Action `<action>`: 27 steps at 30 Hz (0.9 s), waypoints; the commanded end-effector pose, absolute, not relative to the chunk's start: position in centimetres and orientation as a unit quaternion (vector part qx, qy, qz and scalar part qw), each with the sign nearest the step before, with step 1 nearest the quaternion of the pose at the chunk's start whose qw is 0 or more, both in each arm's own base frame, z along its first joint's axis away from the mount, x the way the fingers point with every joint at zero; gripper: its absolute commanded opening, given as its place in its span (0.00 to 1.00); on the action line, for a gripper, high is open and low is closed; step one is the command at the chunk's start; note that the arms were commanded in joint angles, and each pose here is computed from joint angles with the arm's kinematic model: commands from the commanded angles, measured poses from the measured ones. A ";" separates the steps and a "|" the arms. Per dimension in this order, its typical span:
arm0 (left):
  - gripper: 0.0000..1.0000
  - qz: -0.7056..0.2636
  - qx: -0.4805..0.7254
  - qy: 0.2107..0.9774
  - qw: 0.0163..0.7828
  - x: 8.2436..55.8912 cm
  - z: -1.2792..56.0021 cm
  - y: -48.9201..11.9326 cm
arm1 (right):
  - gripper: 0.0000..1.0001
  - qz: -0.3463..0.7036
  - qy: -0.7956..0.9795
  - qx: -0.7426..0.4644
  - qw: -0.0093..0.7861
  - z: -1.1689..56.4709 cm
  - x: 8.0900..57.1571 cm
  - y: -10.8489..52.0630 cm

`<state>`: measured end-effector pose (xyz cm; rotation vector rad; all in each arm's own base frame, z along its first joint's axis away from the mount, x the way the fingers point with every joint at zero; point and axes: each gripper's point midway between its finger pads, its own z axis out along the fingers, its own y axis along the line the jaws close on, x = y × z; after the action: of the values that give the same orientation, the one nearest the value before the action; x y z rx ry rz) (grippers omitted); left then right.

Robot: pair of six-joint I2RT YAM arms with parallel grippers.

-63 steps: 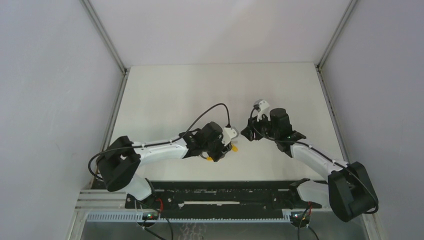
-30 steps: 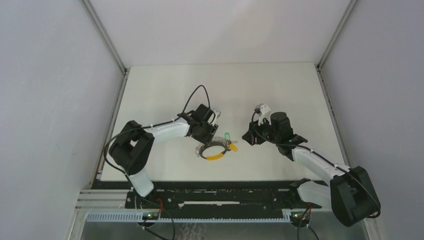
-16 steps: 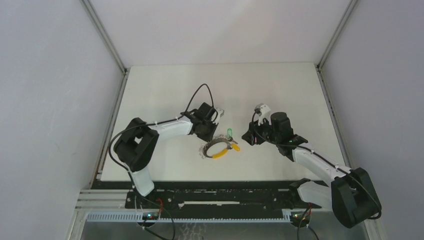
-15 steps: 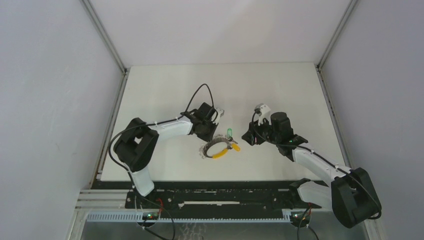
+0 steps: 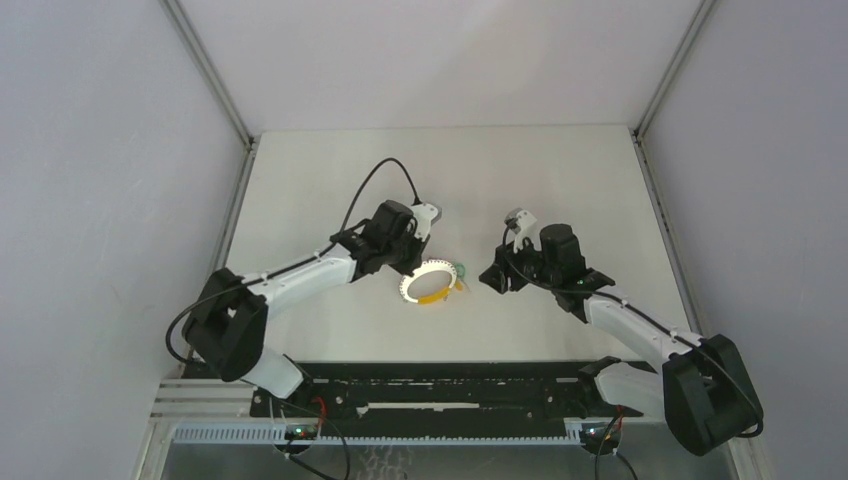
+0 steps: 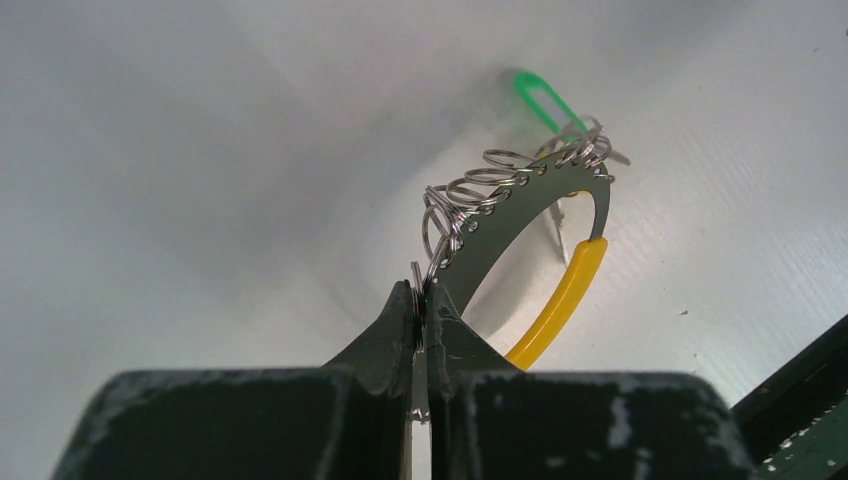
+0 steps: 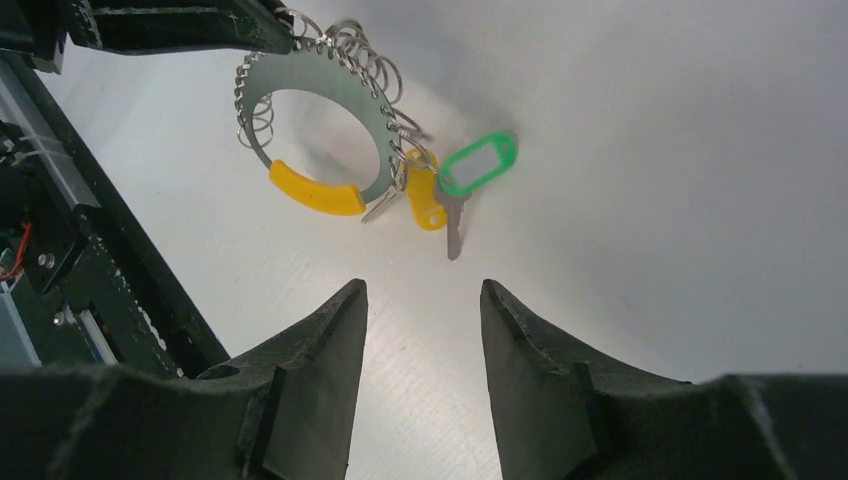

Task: Put the keys on the keyring

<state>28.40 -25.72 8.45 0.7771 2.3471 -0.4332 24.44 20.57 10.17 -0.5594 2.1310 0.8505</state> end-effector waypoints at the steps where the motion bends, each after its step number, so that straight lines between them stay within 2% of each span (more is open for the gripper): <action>1: 0.00 -0.154 0.336 0.843 0.390 29.9 11.7 -25.6 | 0.46 0.350 0.800 -0.240 0.423 13.6 26.1 21.9; 13: 0.00 -0.100 0.445 0.733 0.505 29.1 20.6 -24.6 | 0.47 0.375 0.695 -0.349 0.504 18.5 25.3 23.6; 19: 0.00 -0.075 0.442 0.724 0.524 28.1 24.1 -23.3 | 0.45 0.367 0.632 -0.397 0.555 21.6 24.4 23.9; 27: 0.00 -0.103 0.390 0.741 0.538 27.0 27.5 -22.6 | 0.42 0.340 0.567 -0.442 0.606 24.4 22.3 25.6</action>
<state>27.13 -22.89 22.23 1.0605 1.8309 -0.2000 22.66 24.71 21.90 -0.9706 1.4620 0.8702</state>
